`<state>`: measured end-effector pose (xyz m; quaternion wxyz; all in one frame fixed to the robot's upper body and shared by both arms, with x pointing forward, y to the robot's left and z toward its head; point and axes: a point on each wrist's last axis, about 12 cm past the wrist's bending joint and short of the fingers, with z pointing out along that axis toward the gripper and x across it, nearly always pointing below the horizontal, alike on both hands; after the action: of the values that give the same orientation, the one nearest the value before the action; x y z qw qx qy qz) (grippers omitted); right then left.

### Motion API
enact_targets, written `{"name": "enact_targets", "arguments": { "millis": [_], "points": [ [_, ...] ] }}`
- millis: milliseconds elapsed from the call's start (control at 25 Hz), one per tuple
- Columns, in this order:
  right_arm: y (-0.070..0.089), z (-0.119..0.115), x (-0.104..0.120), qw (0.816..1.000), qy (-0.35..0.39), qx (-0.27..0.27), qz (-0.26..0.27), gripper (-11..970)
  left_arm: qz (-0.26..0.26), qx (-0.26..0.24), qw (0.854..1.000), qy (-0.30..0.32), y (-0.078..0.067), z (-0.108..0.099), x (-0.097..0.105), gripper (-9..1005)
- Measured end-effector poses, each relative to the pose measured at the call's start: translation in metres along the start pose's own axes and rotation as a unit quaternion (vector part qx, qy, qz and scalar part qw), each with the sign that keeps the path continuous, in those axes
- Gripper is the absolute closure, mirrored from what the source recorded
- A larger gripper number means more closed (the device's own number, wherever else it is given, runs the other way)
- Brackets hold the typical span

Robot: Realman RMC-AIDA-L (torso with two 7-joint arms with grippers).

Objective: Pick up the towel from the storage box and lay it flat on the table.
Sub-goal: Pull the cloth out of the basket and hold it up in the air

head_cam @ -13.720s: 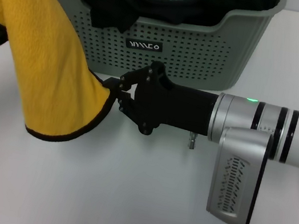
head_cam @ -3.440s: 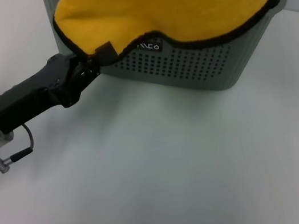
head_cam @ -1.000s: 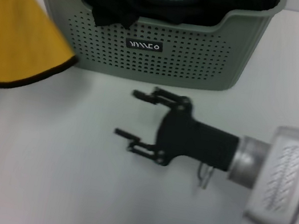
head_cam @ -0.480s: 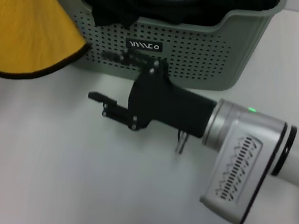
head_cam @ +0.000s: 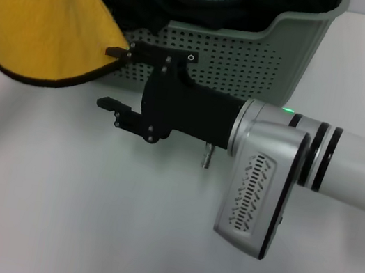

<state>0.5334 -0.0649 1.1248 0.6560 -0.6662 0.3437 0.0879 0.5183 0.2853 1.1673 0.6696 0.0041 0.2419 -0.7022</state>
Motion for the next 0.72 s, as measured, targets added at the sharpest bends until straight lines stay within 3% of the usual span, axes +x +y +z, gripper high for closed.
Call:
{"name": "enact_targets", "arguments": {
  "millis": [280, 720],
  "points": [
    [-0.003, 0.002, -0.002, 1.000, 0.015, -0.001, -0.026, 324, -0.036, 0.012, 0.999, -0.020, 0.001, 0.005, 0.005, 985],
    [-0.023, 0.011, -0.003, 0.999, 0.017, 0.012, -0.047, 323, -0.061, 0.017, 0.998, -0.026, 0.001, 0.007, 0.011, 985]
  ]
}}
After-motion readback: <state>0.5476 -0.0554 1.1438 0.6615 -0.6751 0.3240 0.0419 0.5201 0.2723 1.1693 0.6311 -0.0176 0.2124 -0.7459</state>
